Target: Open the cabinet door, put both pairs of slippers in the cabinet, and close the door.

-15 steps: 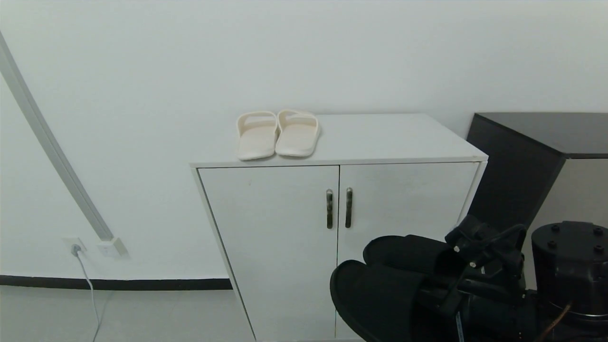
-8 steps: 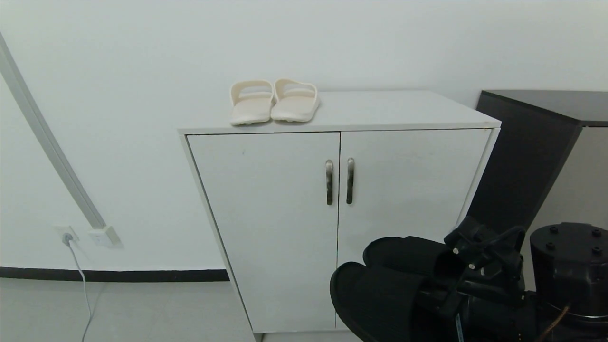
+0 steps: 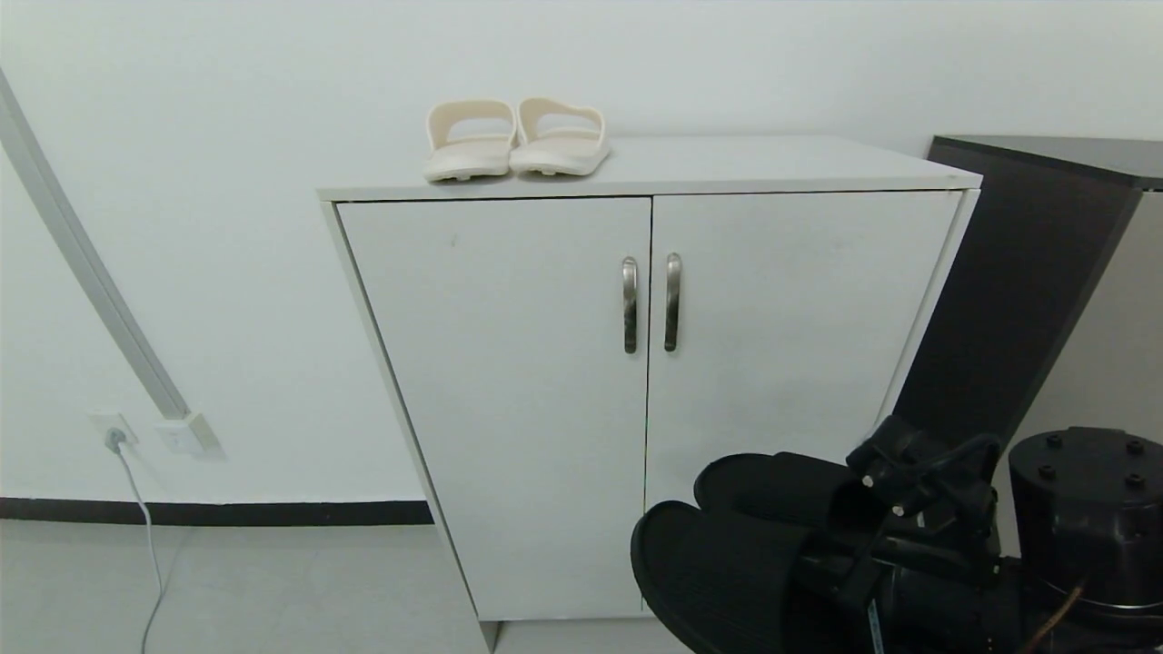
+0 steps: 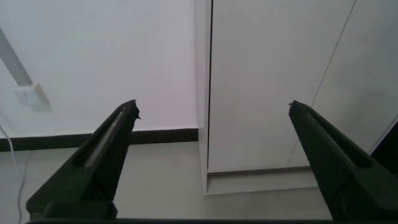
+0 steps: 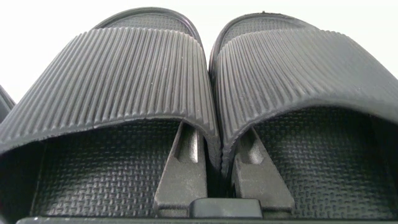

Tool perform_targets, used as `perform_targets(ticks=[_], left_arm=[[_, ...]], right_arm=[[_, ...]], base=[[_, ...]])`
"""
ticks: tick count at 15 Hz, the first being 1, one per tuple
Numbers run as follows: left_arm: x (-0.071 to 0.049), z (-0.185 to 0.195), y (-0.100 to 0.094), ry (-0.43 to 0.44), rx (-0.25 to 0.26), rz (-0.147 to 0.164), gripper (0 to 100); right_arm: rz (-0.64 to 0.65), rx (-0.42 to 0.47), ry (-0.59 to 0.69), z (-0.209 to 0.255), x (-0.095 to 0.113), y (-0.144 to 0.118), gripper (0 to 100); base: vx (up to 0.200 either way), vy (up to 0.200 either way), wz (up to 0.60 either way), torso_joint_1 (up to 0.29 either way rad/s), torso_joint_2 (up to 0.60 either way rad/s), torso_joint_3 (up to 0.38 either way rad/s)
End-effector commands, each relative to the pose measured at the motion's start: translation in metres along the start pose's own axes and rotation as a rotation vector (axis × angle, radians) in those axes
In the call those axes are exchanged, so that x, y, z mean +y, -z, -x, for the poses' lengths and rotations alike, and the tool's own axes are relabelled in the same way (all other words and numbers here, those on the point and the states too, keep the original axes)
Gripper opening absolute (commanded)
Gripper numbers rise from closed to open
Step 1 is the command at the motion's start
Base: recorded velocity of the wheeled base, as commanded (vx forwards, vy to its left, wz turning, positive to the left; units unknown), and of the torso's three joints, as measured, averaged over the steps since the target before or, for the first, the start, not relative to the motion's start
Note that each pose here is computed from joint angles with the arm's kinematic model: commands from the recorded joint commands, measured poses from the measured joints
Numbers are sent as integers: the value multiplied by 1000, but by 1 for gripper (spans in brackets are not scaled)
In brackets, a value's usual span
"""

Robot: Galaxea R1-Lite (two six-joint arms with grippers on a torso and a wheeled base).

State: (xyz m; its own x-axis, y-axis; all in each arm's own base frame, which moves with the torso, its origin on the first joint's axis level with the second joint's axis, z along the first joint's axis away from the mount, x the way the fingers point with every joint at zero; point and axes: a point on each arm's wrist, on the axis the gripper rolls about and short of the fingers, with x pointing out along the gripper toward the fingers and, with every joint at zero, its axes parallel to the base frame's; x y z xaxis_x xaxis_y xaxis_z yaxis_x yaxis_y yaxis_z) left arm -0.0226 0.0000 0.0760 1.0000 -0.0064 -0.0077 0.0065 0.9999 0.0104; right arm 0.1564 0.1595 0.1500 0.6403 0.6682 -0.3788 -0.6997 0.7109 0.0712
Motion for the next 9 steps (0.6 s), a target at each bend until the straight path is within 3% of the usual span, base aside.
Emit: perform_targets(ticks=[1, 2, 3, 4, 6, 9], left_arm=[[0, -2, -3, 8, 24, -3, 100], [0, 1, -22, 12, -26, 10, 100], [0, 4, -44, 25, -40, 45, 100], [0, 0, -51, 59, 18, 55, 100], [-2, -10, -57, 149, 82, 61, 100], [-5, -38, -84, 269, 106, 68, 100]], right_arm=[[0, 3, 1, -1, 0, 1, 0], [1, 0, 0, -1, 0, 0, 0], [1, 3, -1, -1, 0, 1, 0], [2, 4, -2, -2, 0, 1, 0], [2, 12, -3, -2, 0, 3, 0], [3, 0, -5, -1, 1, 3, 0]], base=[[0, 0, 0, 0, 0, 0], [0, 0, 0, 0, 0, 0], [0, 0, 0, -27, 163, 159], [0, 0, 0, -17, 100, 100], [0, 0, 0, 1, 30, 31], [0, 0, 0, 0, 0, 0]])
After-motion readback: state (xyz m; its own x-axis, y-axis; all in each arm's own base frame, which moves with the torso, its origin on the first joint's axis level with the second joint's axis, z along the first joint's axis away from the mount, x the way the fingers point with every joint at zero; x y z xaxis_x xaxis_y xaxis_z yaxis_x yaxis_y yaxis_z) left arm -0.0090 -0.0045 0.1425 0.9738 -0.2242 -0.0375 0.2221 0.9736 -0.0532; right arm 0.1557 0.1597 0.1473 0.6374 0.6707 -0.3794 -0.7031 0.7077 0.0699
